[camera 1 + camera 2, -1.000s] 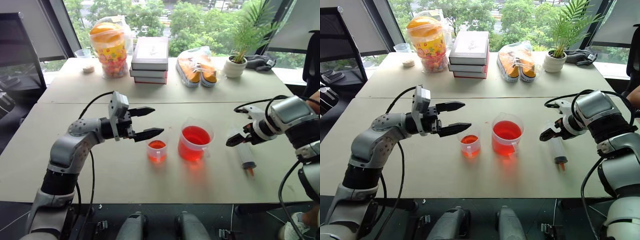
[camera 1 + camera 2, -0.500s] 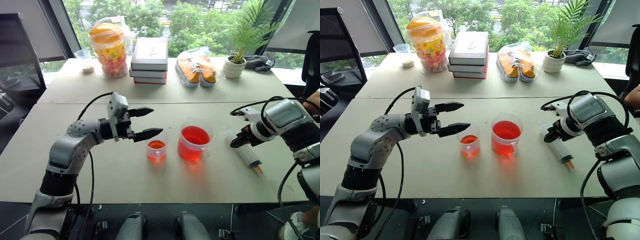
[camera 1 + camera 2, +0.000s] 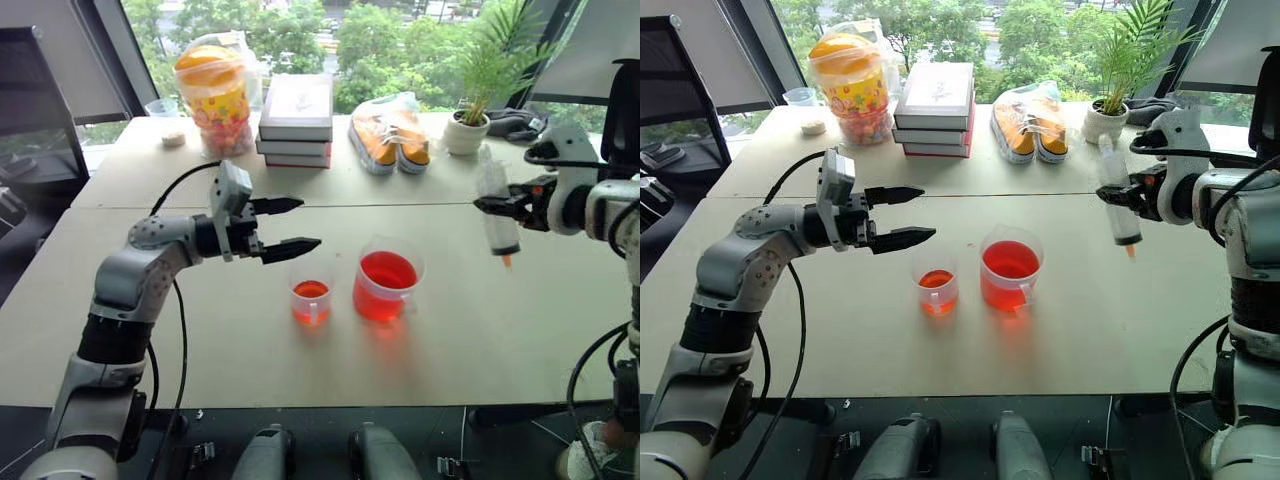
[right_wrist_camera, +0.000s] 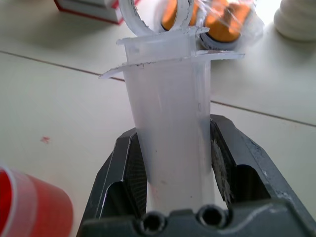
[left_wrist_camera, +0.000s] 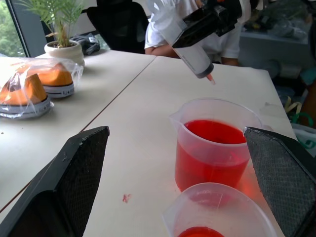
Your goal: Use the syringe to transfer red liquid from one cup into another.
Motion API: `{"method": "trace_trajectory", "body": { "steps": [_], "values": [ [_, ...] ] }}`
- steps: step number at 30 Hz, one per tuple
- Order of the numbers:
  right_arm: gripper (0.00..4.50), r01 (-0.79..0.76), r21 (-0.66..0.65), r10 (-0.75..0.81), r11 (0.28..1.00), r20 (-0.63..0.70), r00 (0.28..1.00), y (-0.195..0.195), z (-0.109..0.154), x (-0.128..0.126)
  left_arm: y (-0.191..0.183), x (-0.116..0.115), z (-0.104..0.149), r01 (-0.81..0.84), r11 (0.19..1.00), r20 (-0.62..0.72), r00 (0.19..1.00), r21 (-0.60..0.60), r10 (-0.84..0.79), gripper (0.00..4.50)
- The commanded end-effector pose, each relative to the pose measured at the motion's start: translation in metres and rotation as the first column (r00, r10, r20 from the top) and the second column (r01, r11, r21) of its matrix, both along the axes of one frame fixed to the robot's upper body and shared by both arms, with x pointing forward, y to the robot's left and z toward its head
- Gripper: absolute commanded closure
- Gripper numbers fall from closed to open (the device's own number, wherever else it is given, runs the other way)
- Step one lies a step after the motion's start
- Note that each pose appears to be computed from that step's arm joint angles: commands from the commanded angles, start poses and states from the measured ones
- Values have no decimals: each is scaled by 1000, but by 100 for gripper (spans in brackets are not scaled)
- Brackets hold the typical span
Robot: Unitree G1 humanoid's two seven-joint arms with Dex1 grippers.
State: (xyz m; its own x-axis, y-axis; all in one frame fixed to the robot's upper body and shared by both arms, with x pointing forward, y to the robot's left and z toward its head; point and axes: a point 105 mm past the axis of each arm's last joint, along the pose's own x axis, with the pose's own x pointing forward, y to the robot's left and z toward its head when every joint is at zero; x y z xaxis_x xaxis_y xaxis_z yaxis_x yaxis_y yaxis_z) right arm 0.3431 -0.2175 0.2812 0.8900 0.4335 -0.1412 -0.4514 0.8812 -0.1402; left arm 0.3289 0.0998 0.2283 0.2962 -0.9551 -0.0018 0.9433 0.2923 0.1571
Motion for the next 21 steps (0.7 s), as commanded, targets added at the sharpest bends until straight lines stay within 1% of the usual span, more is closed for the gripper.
{"method": "trace_trajectory", "body": {
  "steps": [1,2,3,5,7,10,13,14,19,21],
  "values": [
    [306,-308,160,225,938,394,891,46,62,-48,-6,4,15,44,999,56,997,16,-44,0],
    [306,-344,211,231,915,426,875,53,64,-52,-5,5,15,55,998,56,997,26,-56,0],
    [306,-366,226,244,903,432,868,59,60,-53,-5,6,16,61,998,54,997,28,-63,0],
    [306,-406,219,279,887,447,850,71,49,-56,-5,7,19,74,997,47,996,23,-75,0],
    [306,-418,209,295,884,443,847,82,35,-57,-6,7,22,89,996,48,995,26,-90,0],
    [306,-426,183,318,886,428,846,92,12,-59,-9,5,27,116,993,59,991,35,-118,0],
    [306,-407,145,323,902,399,858,93,-15,-57,-16,4,36,150,988,70,986,29,-152,0],
    [306,-396,153,312,905,394,865,92,-21,-56,-20,4,40,168,985,75,983,26,-170,0],
    [306,-367,158,286,917,382,879,90,-43,-52,-36,0,54,248,968,93,964,22,-249,0],
    [306,-357,157,277,921,379,883,91,-49,-50,-46,-8,60,322,946,102,941,22,-323,0]
  ]
}}
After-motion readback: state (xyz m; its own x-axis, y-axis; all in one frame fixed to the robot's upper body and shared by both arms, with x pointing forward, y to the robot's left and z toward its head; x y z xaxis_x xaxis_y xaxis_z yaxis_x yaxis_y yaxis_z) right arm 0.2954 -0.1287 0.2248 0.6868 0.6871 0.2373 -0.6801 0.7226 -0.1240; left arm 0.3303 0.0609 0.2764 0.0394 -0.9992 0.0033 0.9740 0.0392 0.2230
